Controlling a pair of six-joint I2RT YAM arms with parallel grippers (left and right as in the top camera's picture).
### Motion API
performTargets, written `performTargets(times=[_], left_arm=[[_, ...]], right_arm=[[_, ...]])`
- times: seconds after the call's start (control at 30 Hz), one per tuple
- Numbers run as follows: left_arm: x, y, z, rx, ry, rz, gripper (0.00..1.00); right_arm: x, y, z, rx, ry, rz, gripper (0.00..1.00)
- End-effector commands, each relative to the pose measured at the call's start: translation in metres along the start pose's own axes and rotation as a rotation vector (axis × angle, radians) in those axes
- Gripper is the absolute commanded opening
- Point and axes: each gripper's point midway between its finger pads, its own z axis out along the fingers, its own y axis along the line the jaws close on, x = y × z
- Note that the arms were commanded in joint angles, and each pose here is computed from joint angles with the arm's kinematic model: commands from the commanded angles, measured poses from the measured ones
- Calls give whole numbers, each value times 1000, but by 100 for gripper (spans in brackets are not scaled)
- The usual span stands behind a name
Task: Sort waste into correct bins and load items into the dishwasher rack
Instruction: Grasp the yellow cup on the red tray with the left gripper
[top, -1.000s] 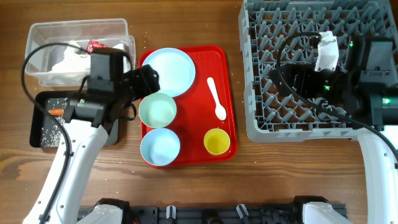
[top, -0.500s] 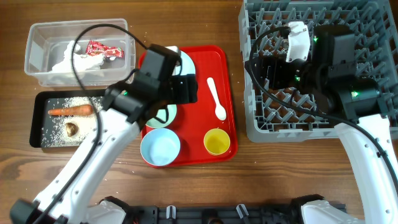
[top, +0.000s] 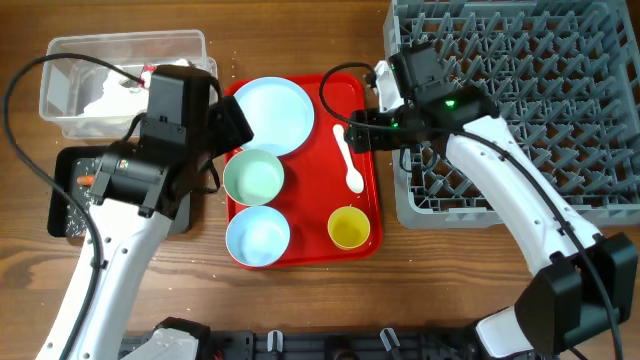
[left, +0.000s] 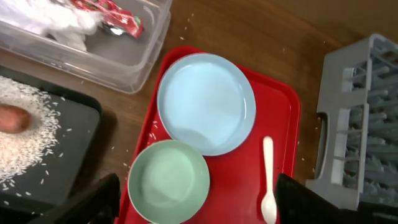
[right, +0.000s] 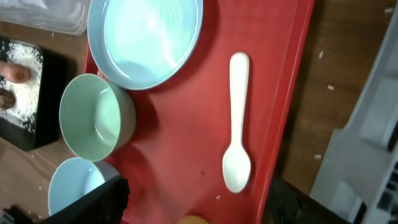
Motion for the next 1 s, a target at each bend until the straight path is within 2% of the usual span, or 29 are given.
performTargets(times=[0.0,0.2,0.3,0.37,0.47,0.57,0.67,0.73,0.77,0.97], left_arm=[[46,-46,11,165,202,155,73],[189,-86,44,126,615,485,74],[240,-90,53,76,722,599,69],[257,-87,59,43,763,625,66],[265,-83,66,7,778,624,64],[263,-79,70,-15,764,634,54],[268,-76,77,-21,764,634,27],[273,-71,81,-25,766,628,19],[275,-68,82,-33,771,629,5],[250,-77,80,39,755,530,4]], right_arm=[[-12,-12,-42,21,-92,52,75],[-10,-80,-131,134,-251,177,82],[-1,-97,-139,173,-242,212,83],[3,-99,-139,179,-224,219,83],[7,-99,-138,179,-211,225,84],[10,-98,-137,179,-196,231,83],[13,-98,-137,176,-185,237,83],[16,-97,-136,176,-175,239,83],[16,-97,-136,176,-173,239,83],[16,-97,-136,176,-173,237,84]])
